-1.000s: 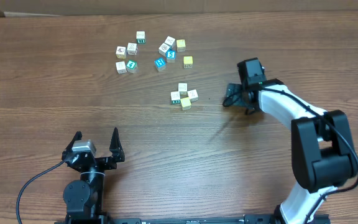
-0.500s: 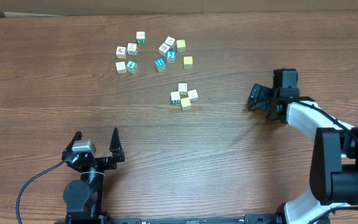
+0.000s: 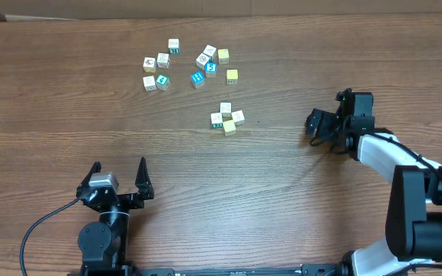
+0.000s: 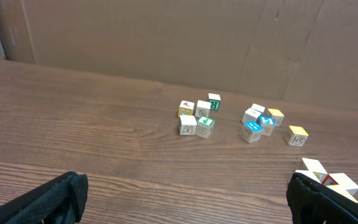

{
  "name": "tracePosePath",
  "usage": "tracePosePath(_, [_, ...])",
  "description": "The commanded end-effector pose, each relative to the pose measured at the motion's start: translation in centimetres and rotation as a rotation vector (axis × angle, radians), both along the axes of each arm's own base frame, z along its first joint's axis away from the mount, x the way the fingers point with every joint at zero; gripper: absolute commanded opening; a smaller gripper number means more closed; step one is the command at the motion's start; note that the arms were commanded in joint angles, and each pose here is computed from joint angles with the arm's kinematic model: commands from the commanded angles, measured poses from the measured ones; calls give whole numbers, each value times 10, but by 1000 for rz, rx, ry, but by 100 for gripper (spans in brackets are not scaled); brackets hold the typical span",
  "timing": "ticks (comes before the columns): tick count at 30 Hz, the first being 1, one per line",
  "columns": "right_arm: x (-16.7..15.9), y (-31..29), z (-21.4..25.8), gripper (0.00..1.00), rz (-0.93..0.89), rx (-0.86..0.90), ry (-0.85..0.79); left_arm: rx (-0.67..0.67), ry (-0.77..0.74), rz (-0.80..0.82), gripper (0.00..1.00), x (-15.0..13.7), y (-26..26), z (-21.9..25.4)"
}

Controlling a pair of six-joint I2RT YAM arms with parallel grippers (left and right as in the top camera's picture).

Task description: Form a circle

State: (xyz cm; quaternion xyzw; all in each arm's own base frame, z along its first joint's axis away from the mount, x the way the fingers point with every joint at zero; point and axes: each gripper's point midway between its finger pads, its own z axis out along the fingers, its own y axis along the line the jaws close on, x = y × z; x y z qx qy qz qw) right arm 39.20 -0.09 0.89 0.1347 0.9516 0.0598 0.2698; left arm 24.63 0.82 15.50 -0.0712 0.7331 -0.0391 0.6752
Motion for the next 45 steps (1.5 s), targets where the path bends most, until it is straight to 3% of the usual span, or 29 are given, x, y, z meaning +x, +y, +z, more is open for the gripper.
tracePosePath(1, [-17, 11, -8, 100, 35, 51, 3, 14, -7, -3, 100, 0, 0, 1])
tracePosePath(17, [-65, 23, 4, 100, 214, -17, -233, 14, -7, -3, 100, 0, 0, 1])
tracePosePath(26, [-127, 16, -28, 100, 180, -49, -183, 14, -7, -3, 100, 0, 0, 1])
tracePosePath(34, [-114, 6, 5, 100, 142, -118, -415, 14, -7, -3, 100, 0, 0, 1])
tracePosePath(45, [-117, 8, 5, 100, 148, -110, -422, 14, -7, -3, 100, 0, 0, 1])
